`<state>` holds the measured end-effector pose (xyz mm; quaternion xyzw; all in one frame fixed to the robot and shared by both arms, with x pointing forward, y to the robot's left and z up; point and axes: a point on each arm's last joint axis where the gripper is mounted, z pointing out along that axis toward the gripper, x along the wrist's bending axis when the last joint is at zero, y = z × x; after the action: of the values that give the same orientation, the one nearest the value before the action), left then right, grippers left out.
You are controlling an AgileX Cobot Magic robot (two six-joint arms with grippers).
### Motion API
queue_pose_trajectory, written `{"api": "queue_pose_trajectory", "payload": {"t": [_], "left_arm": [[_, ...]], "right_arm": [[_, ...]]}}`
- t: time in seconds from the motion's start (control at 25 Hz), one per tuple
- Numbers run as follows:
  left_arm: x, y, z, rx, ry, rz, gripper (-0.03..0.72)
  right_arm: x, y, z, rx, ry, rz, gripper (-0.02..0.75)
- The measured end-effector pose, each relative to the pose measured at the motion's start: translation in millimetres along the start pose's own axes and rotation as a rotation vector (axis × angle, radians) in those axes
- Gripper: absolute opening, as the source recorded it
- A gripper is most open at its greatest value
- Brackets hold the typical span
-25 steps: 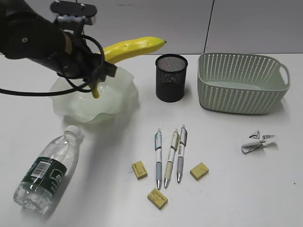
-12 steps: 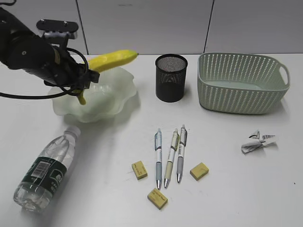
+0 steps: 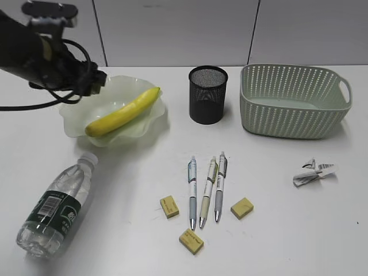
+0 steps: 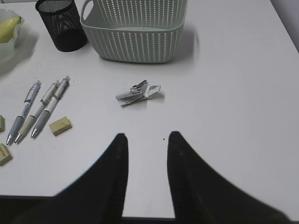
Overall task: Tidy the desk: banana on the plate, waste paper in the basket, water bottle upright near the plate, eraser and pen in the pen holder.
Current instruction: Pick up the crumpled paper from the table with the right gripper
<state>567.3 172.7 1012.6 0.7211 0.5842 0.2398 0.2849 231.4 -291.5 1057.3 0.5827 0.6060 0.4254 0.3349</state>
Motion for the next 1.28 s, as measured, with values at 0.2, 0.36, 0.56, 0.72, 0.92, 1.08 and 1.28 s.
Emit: {"api": "queue_pose_trajectory", "payload": {"t": [0.2, 0.36, 0.56, 0.72, 0.92, 1.08, 1.28], "left_arm": [[23.3, -29.1, -104.9, -0.149, 0.014, 0.046, 0.41], [51.7, -85.2, -188.6, -0.187, 0.086, -0.003, 0.4], [68.3, -156.4, -267.6, -0.303, 0.002, -0.034, 0.399], [75.3, -194.6, -295.8, -0.398, -0.048, -0.072, 0.399], [77.4, -220.6, -290.7, -0.401, -0.061, -0.083, 0.399], [74.3, -223.2, -282.0, -0.376, -0.079, -0.075, 0.386], [74.1, -223.1, -282.1, -0.377, -0.082, -0.075, 0.337]], "right_arm": [[0.0, 0.0, 0.0, 0.0, 0.0, 0.0, 0.245], [0.0, 0.0, 0.0, 0.0, 0.0, 0.0, 0.245], [0.0, 0.0, 0.0, 0.0, 0.0, 0.0, 0.245], [0.1, 0.0, 0.0, 0.0, 0.001, 0.0, 0.245], [0.0, 1.2, 2.3, 0.016, 0.0, 0.003, 0.245], [-0.3, 5.5, 9.6, 0.058, -0.002, -0.007, 0.245], [2.4, 24.2, 27.6, 0.119, 0.032, -0.069, 0.269]]}}
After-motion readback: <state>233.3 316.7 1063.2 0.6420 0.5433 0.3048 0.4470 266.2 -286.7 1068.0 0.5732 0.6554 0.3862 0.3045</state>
